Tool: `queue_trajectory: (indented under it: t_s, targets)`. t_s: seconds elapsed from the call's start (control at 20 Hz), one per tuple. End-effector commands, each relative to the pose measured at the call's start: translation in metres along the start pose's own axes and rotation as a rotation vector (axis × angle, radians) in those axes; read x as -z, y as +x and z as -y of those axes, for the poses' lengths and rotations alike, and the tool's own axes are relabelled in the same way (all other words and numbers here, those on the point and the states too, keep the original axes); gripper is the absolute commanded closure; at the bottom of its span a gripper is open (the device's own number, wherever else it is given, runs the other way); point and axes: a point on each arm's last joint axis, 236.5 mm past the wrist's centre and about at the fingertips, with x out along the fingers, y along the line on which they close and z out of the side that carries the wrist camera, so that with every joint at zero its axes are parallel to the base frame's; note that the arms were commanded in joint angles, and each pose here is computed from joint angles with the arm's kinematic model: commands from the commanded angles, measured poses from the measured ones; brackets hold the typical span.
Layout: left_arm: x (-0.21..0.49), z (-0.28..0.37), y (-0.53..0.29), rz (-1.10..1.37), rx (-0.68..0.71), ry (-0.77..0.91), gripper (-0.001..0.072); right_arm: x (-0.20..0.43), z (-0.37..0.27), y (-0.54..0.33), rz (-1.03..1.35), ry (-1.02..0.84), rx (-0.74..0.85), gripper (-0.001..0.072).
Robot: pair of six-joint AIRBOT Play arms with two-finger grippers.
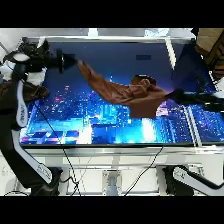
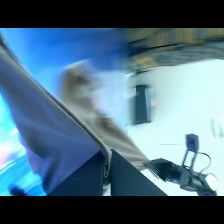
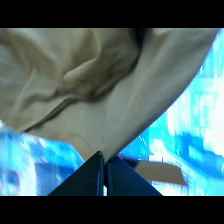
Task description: Fold the shirts.
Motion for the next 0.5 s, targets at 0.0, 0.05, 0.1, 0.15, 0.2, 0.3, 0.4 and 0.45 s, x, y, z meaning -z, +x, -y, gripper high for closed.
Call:
queue_trajectory:
  t_s: [0.0,0.05,0.1,0.15,0.2,0.3,0.4,0.45]
  targets:
    - [-0.008,0.158,-0.041,0.140,0.158,0.312,0.0695,-0.049,-0.078,-0.105,0.265,-0.158,-0.082,0.0687]
    - [0.001,0.203,-0.056,0.183,0.162,0.420,0.0695,-0.060,-0.112,-0.146,0.363,-0.239,-0.105,0.0688]
    - [0.013,0.245,-0.072,0.229,0.145,0.525,0.0695,-0.064,-0.142,-0.183,0.451,-0.324,-0.106,0.0688]
    - [0.025,0.274,-0.084,0.268,0.090,0.631,0.0695,-0.068,-0.173,-0.219,0.548,-0.416,-0.074,0.0690]
    - [0.032,0.291,-0.098,0.323,-0.019,0.727,0.0695,-0.075,-0.198,-0.251,0.651,-0.498,-0.021,0.0690]
    - [0.025,0.310,-0.150,0.521,-0.314,0.837,0.0696,-0.094,-0.249,-0.308,0.861,-0.650,0.072,0.0692]
    - [-0.001,0.296,-0.229,0.758,-0.669,0.803,0.0697,-0.117,-0.265,-0.334,0.943,-0.653,0.063,0.0693]
    - [-0.002,0.269,-0.259,0.766,-0.854,0.745,0.0696,-0.125,-0.257,-0.326,0.883,-0.603,0.020,0.0693]
